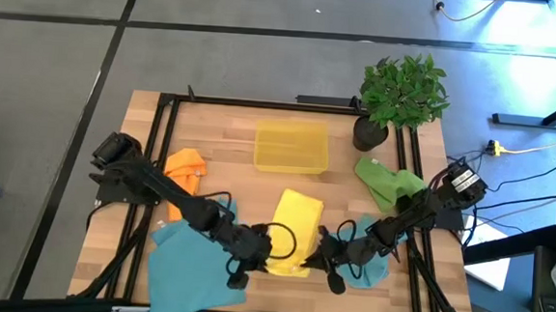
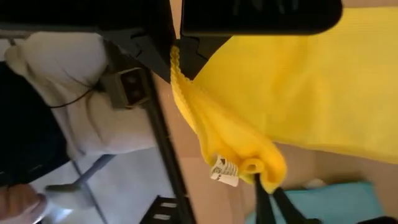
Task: Fold microfiber towels
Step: Fold the yellow microfiber towel
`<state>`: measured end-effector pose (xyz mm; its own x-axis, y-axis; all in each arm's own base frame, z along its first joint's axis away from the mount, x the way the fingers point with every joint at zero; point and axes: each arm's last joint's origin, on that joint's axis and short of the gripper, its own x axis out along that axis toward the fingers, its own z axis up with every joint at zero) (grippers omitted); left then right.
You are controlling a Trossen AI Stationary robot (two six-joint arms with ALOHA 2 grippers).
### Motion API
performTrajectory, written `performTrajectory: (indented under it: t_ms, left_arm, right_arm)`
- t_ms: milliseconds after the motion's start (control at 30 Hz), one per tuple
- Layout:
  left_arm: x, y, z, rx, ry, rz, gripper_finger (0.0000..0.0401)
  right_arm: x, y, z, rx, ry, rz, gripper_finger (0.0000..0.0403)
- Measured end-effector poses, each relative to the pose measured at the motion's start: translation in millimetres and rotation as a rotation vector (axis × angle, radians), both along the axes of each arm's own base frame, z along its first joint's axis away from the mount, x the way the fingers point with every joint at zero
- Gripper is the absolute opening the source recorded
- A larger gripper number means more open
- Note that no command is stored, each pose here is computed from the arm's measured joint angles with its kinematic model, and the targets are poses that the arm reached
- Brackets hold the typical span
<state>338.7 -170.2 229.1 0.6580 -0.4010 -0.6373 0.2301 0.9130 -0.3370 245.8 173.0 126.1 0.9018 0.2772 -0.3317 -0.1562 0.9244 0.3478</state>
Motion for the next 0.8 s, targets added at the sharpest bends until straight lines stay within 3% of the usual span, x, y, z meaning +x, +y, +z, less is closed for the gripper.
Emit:
performTrajectory:
  t_ms: [500, 800]
  left_arm:
    - [23.1, 115.6, -13.1, 0.161, 0.136, 0.16, 0.0]
    - [35.6, 163.4, -41.8, 0.162, 0.202, 0.164, 0.0]
  right_arm:
    - [-27.5, -59.3, -33.2, -0.023, 0.019, -0.411, 0.0006]
    - [-22.8, -84.0, -41.4, -0.067, 0.089, -0.532, 0.0006]
